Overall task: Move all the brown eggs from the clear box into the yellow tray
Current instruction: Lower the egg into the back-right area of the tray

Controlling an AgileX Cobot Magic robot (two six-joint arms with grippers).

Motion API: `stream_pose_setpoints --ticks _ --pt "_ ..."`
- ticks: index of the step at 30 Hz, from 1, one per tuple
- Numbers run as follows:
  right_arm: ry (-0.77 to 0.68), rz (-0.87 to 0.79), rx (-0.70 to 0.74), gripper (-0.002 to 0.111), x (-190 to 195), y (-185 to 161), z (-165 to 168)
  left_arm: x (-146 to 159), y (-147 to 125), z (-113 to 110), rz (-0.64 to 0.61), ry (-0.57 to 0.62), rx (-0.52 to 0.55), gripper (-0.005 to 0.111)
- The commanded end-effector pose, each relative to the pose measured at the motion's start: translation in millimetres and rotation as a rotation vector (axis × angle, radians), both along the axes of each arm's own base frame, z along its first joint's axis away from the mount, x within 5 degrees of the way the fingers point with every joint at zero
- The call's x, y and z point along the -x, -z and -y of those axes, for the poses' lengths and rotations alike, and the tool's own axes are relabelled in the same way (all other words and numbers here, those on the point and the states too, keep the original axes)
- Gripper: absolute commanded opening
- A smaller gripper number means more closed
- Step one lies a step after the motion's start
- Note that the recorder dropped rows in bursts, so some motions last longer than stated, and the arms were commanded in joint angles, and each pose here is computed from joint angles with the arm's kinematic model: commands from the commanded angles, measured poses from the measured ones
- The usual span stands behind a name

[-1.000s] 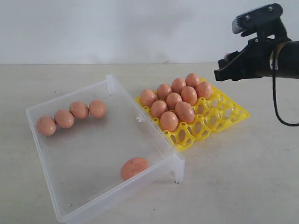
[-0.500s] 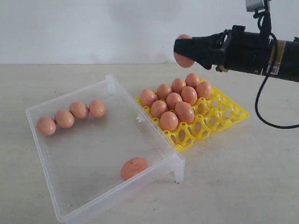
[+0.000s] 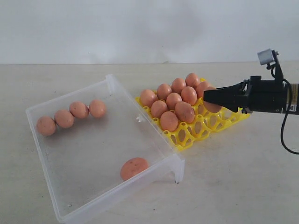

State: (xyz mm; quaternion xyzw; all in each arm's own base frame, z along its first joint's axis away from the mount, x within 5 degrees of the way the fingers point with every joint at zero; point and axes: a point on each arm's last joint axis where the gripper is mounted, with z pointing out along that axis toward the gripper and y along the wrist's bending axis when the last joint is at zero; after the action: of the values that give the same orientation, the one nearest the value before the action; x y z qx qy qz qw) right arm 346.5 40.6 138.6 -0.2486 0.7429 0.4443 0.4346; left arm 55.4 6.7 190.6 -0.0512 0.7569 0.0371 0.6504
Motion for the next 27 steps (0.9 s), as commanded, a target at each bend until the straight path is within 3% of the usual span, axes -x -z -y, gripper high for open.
stream_pose_setpoints --ticks 1,7,11,23,27 --pt "0.055 0.162 0.042 0.000 -10 -1 -7 0 -2 0 0.008 0.004 0.004 -0.004" --pt "0.185 0.238 0.245 0.000 -23 9 -21 0 -2 0 0.008 0.004 0.004 -0.004" --pt "0.197 0.271 0.297 0.000 -25 11 -25 0 -2 0 0.008 0.004 0.004 -0.004" --pt "0.219 0.200 0.223 0.000 -32 19 -27 0 -2 0 0.008 0.004 0.004 -0.004" --pt "0.161 0.178 0.238 0.000 -27 25 -29 0 -2 0 0.008 0.004 0.004 -0.004"
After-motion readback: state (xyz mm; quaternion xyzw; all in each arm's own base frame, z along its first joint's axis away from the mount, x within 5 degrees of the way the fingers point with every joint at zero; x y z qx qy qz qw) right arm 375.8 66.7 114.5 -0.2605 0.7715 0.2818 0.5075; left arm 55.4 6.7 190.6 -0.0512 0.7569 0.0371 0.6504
